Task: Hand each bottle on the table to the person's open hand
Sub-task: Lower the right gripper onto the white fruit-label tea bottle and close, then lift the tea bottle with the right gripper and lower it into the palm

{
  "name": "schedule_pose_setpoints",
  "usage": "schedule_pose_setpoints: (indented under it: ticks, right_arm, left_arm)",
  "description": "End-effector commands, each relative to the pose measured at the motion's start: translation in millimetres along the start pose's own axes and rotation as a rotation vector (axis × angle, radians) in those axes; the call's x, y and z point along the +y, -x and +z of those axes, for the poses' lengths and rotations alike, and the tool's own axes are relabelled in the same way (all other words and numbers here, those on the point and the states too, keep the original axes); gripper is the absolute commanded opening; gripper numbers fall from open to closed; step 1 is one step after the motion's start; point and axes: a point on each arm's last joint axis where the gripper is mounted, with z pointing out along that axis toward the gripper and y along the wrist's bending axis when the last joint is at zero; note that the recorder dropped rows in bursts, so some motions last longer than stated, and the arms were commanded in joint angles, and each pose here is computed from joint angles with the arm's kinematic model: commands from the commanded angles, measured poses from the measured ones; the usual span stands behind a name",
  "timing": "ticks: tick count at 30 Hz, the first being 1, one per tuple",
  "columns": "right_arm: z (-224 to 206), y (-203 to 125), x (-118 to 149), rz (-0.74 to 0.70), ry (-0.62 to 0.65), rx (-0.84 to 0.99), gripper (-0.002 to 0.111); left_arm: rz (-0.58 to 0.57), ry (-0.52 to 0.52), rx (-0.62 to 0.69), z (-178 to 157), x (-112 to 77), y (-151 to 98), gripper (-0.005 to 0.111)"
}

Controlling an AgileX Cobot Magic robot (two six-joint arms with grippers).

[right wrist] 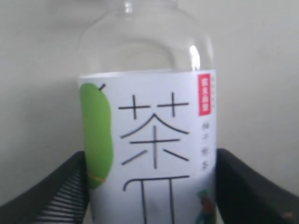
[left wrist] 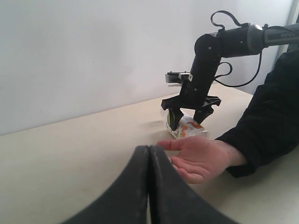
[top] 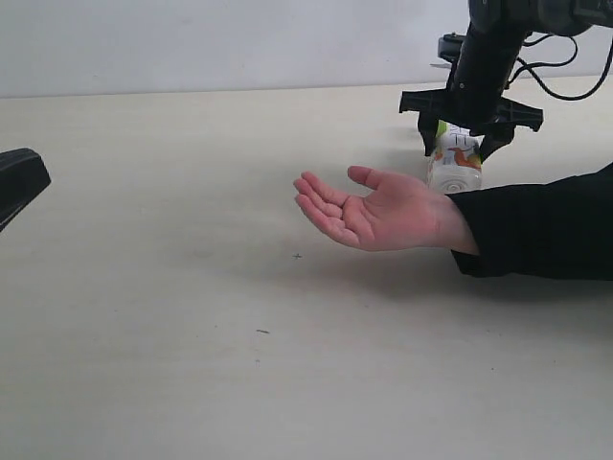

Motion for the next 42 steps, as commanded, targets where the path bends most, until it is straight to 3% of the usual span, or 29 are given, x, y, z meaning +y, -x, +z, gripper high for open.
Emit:
schedule_pose_setpoints:
  ticks: [1, 6, 19, 24, 26, 32, 42]
  right_arm:
    - [-2.3, 3.6, 0.2, 0.023, 0.015, -0.026, 0.041]
    - [-17.1, 7.3, 1.9, 0.028, 0.046, -0.072, 0.0]
    - [-148.2, 15.0, 1.7, -0.027, 0.143, -0.242, 0.0]
    - [-176.3, 8.3, 2.7, -0.088, 0.201, -0.25, 0.0]
    - [-180.1, 1.2, 12.9, -0.117, 0.284, -0.218, 0.0]
    - [-205.7, -34.0, 37.8, -0.267, 0.3, -0.233, 0.0]
    - [-217.7, -89.0, 8.2, -0.333, 0.286, -0.14, 0.0]
  left_arm:
    - [-0.009, 0.002, -0.007, -0.9, 0.3, 0.0, 0.0]
    - [-0.009, 0.002, -0.007, -0.9, 0.3, 0.0, 0.0]
    - [-0.009, 0.002, -0.007, -0.9, 0.3, 0.0, 0.0]
    - [-0.009, 0.002, -0.007, -0.9, 0.3, 0.0, 0.0]
    - [-0.009, 0.002, -0.007, -0.9, 0.3, 0.0, 0.0]
    - [-0.009, 0.002, -0.007, -0.9, 0.3, 0.0, 0.0]
    - [-0.009, 0.002, -0.007, -0.9, 0.3, 0.0, 0.0]
